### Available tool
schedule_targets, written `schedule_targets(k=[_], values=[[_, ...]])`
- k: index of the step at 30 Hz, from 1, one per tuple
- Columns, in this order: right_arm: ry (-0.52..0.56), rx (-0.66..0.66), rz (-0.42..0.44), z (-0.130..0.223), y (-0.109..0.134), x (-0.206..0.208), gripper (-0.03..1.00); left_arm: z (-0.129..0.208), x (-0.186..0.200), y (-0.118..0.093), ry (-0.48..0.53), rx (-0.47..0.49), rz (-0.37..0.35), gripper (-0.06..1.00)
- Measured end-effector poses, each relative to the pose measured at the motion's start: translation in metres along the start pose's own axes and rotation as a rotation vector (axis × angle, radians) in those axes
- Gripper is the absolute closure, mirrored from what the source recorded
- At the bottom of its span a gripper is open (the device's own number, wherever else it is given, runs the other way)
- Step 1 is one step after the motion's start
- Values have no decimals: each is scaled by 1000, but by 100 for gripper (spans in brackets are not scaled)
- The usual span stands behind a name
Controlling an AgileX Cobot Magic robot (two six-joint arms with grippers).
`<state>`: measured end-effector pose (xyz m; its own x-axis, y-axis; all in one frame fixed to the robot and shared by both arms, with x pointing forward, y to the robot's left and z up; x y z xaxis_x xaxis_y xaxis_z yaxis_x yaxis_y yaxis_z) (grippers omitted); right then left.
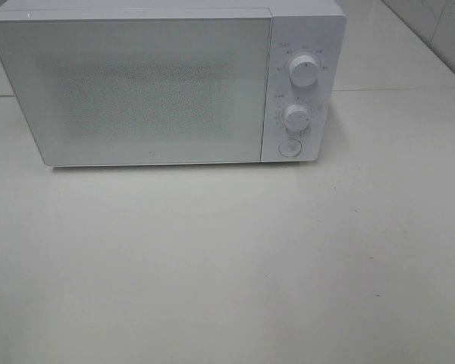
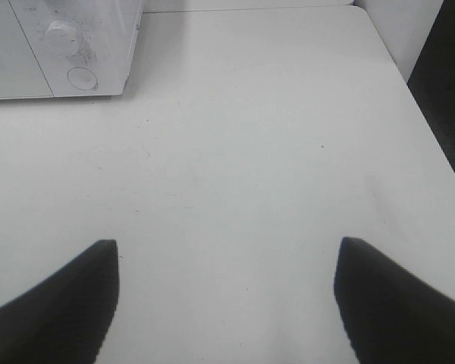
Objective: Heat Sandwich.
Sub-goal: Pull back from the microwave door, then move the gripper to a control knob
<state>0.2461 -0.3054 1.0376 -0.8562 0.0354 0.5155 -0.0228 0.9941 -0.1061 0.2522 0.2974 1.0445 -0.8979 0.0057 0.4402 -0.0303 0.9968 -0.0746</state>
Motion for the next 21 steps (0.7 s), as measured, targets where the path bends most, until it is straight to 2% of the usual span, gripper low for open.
schedule_targets(k=[21], values=[[0,0,0,0,0,0,21,1,-1,0,2,5,-6,-3]])
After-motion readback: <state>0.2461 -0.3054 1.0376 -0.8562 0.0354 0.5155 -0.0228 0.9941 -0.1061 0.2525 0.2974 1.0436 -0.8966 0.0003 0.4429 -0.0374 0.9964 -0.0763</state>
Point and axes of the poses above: a point on each arm's last joint axis where the gripper is mounted, x pointing back along that axis away from the gripper, y along the wrist's bending axis when the last joint is at zero, z = x × y, the point moved 2 cm from there along -x, pointing out along that axis toward the gripper, and after that the axes turned 8 degrees about x, right-handed, at the moved point
